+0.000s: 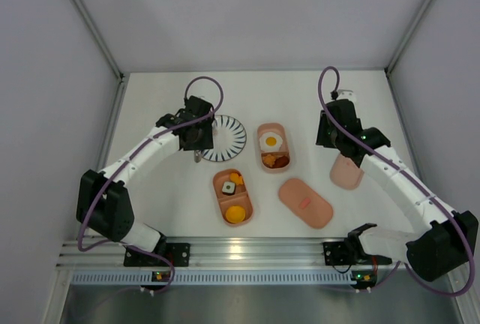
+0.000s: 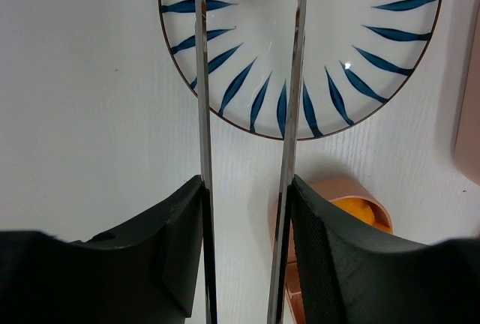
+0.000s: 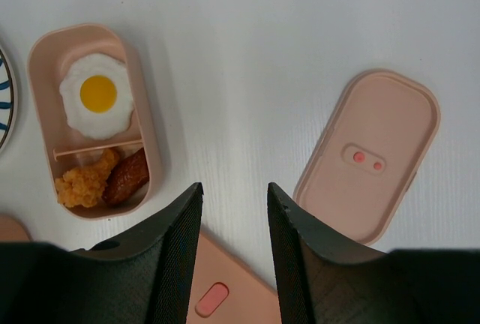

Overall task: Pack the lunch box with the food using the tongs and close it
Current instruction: Pick up the fake food from the plate.

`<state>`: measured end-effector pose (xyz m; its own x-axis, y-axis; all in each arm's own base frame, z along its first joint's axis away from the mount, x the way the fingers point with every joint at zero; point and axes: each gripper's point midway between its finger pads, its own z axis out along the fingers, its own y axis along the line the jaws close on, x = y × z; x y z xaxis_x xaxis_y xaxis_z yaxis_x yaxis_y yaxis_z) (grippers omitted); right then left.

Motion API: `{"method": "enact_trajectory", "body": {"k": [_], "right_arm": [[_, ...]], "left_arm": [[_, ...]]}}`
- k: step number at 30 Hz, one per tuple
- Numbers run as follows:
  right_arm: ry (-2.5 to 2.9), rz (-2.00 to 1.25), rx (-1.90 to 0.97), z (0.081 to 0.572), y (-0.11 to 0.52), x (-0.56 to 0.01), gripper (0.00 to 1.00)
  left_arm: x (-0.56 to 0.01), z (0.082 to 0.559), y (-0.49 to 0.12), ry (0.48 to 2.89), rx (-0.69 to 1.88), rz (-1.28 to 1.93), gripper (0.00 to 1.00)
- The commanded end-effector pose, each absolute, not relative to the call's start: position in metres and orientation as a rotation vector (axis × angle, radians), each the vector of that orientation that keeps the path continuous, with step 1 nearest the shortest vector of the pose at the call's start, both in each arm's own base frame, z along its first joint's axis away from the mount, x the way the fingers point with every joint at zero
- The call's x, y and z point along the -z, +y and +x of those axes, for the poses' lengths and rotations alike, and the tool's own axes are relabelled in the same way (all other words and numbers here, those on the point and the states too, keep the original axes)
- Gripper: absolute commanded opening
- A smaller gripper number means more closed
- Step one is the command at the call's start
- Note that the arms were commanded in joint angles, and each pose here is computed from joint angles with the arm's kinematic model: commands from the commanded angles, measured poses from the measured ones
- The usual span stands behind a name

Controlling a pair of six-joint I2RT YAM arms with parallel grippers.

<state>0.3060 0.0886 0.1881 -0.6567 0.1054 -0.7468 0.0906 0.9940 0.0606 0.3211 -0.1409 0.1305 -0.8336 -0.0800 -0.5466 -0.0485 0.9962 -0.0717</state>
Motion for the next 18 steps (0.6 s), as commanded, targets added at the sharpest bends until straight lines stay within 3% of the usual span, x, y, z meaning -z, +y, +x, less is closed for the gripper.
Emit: {"method": "enact_trajectory", "body": {"k": [1,18], "right_arm": [[2.227,0.142,-0.052,0.315,0.09,-0.2,0.4],[2.227,0.138,-0.048,0.315,0.089,-0.2,0.4]], "left_arm": [[-0.136,0.331,-0.144,2.508,0.098,-0.122,0.52],[-0.12,0.333,-0.149,2.549,0.091,-0.111,0.52]]}}
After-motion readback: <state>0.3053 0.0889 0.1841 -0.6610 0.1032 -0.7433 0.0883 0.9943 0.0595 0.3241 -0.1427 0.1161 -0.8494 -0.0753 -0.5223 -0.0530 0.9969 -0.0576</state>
